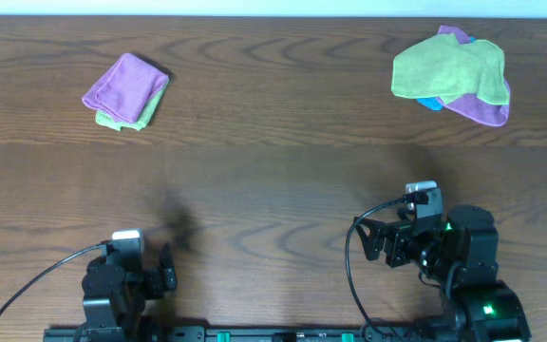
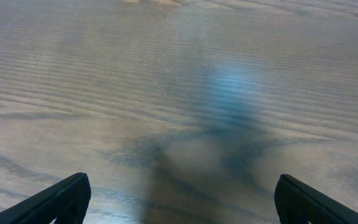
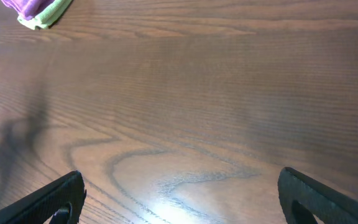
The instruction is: Fold the cloth
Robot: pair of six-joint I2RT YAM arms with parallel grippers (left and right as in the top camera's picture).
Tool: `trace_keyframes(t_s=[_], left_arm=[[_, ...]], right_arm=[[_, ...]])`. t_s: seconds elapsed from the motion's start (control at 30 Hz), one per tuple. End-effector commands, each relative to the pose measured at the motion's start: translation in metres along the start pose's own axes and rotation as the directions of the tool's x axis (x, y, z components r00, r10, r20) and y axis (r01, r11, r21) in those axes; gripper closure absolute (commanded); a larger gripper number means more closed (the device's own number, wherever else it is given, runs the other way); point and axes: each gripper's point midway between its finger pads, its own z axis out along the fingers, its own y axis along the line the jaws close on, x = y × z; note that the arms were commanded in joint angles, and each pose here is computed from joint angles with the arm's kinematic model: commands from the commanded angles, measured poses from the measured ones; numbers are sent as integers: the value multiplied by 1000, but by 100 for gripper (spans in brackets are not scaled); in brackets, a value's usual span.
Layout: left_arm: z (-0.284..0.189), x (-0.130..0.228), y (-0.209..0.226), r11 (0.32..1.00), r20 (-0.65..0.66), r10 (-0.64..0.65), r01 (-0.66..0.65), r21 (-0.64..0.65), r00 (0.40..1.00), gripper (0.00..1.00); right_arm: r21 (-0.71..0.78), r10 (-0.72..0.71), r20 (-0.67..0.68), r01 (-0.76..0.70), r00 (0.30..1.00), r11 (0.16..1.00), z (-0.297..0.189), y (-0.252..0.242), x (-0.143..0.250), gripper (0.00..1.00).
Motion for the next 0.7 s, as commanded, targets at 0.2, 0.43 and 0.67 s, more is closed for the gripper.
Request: trace_keyframes(t_s=[0.2,0.43,0.67], left_arm=[[9,21,6,999,-61,-9,7,-35,998,4],[9,21,6,999,-61,-9,7,-35,998,5],[9,21,6,999,-61,-8,6,-35,998,5]], right_arm=[[-3,10,4,-10,1000,1000,-1,0,0,1],[-2,10,4,-10,1000,1000,-1,0,0,1],[-7,2,20,-1,1000,1000,-4,2,-2,1]])
